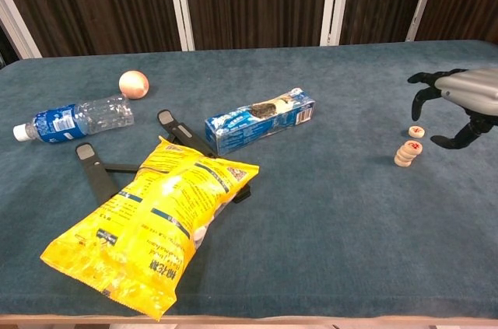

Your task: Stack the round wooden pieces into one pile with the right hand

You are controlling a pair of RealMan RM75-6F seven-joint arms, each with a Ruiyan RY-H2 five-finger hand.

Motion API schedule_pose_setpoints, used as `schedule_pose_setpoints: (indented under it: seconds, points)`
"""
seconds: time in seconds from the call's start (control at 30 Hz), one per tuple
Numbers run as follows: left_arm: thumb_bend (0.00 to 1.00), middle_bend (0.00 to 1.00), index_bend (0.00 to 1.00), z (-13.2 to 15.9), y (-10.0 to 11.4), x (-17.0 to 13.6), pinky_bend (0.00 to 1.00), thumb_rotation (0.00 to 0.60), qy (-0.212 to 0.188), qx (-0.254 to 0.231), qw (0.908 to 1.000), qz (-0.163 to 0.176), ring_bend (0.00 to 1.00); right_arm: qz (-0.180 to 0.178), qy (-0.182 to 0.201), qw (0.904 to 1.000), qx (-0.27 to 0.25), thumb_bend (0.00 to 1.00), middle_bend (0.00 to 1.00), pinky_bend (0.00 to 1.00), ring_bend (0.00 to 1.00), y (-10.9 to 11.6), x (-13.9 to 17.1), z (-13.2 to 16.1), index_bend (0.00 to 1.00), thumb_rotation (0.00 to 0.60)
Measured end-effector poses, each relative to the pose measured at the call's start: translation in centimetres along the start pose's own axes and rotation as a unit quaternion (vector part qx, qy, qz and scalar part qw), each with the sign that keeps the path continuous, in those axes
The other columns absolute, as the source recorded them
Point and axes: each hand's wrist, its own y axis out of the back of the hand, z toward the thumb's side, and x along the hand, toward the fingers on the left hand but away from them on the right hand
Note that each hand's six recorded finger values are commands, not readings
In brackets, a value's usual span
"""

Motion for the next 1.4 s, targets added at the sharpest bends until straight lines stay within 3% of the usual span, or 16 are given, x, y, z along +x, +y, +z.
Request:
schedule_pose_setpoints:
  seconds: [0.17, 0.43, 0.7, 1.27, 1.4]
  points:
    - [0.48, 0.00, 0.00, 0.1, -0.1, 0.1, 0.03, 0.600, -0.001, 0.002, 1.0000, -0.001, 0.00, -0.005, -0.034, 0.9994, 0.000, 0.42, 0.05, 0.00, 0.00, 0.4, -0.9, -2.4, 0.46, 0.600]
    - [0.48, 0.00, 0.00, 0.2, -0.5, 0.3, 0.03, 0.600, 0.002, 0.011, 0.9999, -0.005, 0.00, 0.005, -0.078, 0.9969, 0.002, 0.42, 0.05, 0.00, 0.00, -0.3, -4.7, -3.9, 0.48, 0.600]
    - [0.48, 0.00, 0.00, 0.0, -0.6, 0.6, 0.03, 0.600, 0.009, 0.013, 0.9998, -0.007, 0.00, 0.014, -0.066, 0.9977, 0.009, 0.42, 0.05, 0.00, 0.00, -1.2, -6.7, -1.5, 0.50, 0.600]
    - [0.48, 0.00, 0.00, -0.1, -0.6, 0.7, 0.03, 0.600, 0.011, 0.013, 0.9998, -0.007, 0.00, 0.033, -0.063, 0.9971, 0.027, 0.42, 0.05, 0.00, 0.00, -2.6, -7.3, -0.5, 0.55, 0.600]
    - [0.48, 0.00, 0.00, -0.1, -0.6, 0.6, 0.03, 0.600, 0.011, 0.012, 0.9998, -0.008, 0.00, 0.036, -0.063, 0.9969, 0.032, 0.47, 0.05, 0.00, 0.00, -2.8, -7.4, -0.4, 0.57, 0.600]
